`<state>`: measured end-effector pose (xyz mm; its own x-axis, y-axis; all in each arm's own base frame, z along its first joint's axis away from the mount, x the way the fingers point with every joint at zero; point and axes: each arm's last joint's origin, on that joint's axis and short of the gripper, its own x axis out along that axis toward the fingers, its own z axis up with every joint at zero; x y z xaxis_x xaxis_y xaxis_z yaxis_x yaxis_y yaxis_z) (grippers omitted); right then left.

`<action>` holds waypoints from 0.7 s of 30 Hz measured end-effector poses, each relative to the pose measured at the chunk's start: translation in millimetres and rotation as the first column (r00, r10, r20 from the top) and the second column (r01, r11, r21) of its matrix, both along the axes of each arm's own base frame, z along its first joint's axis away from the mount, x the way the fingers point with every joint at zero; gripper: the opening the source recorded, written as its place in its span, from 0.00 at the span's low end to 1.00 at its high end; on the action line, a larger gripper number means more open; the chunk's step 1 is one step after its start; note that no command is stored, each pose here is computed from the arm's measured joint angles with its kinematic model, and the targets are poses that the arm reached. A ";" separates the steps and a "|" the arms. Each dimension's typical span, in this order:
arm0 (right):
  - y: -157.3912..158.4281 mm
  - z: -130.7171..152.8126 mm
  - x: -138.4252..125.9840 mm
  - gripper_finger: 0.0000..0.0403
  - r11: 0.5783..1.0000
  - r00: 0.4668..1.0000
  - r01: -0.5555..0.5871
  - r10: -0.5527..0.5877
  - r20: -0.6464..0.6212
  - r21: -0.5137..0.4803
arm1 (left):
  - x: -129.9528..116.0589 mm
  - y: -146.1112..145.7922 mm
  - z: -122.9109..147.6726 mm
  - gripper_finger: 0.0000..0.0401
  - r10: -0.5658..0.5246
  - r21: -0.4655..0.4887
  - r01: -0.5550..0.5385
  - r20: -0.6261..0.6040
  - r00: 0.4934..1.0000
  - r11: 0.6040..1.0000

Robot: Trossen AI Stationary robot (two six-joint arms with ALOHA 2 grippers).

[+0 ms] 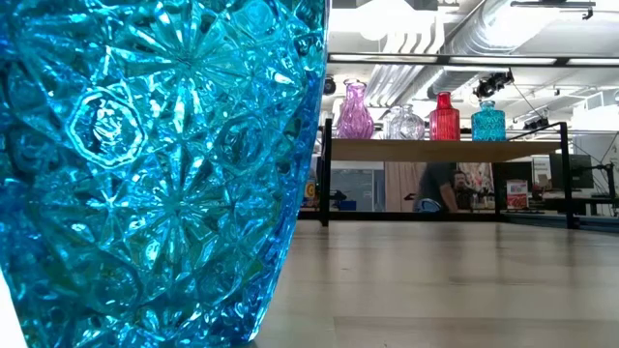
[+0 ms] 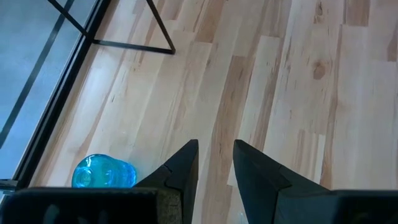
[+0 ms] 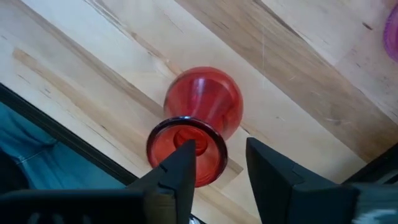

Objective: Sort vases onto shelf
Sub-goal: Put the right red vase on the shelf aligned with the other red vase

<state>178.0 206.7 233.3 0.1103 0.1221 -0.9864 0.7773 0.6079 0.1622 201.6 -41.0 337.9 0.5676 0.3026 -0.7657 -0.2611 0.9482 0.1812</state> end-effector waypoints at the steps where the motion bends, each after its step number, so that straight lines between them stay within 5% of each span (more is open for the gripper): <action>1: 0.5 0.1 0.4 0.27 1.000 1.000 0.000 0.000 0.005 0.005 | 0.0 0.0 0.0 0.22 0.000 0.000 0.000 0.000 1.000 1.000; 14: 0.7 0.2 0.6 0.02 1.000 1.000 -0.019 0.019 0.010 0.004 | 0.0 0.0 0.0 0.22 0.000 0.000 0.000 0.000 1.000 1.000; 21: -0.3 0.2 1.4 0.01 0.999 0.999 -0.044 0.044 0.021 -0.010 | 0.0 0.0 0.0 0.22 0.000 0.000 0.000 0.000 1.000 1.000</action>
